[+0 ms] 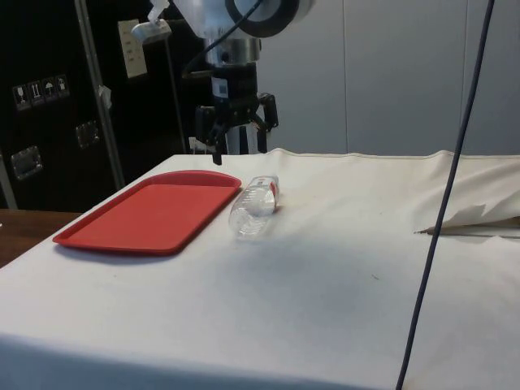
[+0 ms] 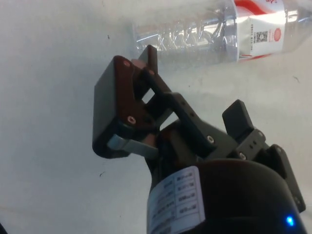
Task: Place the bottle upright on the tray.
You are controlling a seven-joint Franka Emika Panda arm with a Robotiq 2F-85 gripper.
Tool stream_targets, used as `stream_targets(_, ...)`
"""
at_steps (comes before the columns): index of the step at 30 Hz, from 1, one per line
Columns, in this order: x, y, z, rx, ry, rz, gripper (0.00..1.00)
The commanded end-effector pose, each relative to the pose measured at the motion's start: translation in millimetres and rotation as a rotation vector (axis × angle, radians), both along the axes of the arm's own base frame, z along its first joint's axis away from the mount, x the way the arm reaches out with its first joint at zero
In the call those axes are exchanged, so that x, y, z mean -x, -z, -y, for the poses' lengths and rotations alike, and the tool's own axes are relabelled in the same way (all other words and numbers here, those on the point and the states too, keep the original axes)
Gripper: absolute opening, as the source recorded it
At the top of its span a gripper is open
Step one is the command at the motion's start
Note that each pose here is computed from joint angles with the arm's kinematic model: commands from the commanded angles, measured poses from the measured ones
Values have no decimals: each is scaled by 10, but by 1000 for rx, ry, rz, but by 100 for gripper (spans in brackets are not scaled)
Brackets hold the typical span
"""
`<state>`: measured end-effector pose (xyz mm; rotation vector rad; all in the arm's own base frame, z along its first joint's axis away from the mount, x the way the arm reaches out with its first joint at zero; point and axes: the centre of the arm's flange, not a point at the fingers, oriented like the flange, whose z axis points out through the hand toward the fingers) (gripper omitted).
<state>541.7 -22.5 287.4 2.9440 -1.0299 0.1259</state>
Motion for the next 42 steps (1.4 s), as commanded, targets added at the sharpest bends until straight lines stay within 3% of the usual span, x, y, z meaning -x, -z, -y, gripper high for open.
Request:
stream_targets(1,-6,8,11,2,18,6,100)
stream_targets(7,-3,40,11,-1,66,2,100)
stream_targets(8,3,32,0,-3,57,-3,100)
stream_targets(9,-3,45,16,-2,80,2,100)
stream_targets(17,-1,66,16,-3,133,-2,100)
stream_targets(18,5,59,1,-7,126,-5,100)
stream_targets(19,-3,62,22,-3,147,-1,100)
stream_targets(24,-1,63,43,-4,184,0,100)
stream_targets(26,6,59,22,-10,177,-3,100)
stream_targets(27,-4,59,49,-4,195,1,100)
stream_targets(34,-6,62,147,-4,234,4,100)
stream_targets(35,5,53,125,-8,225,0,100)
stream_targets(42,-32,64,252,-5,264,9,100)
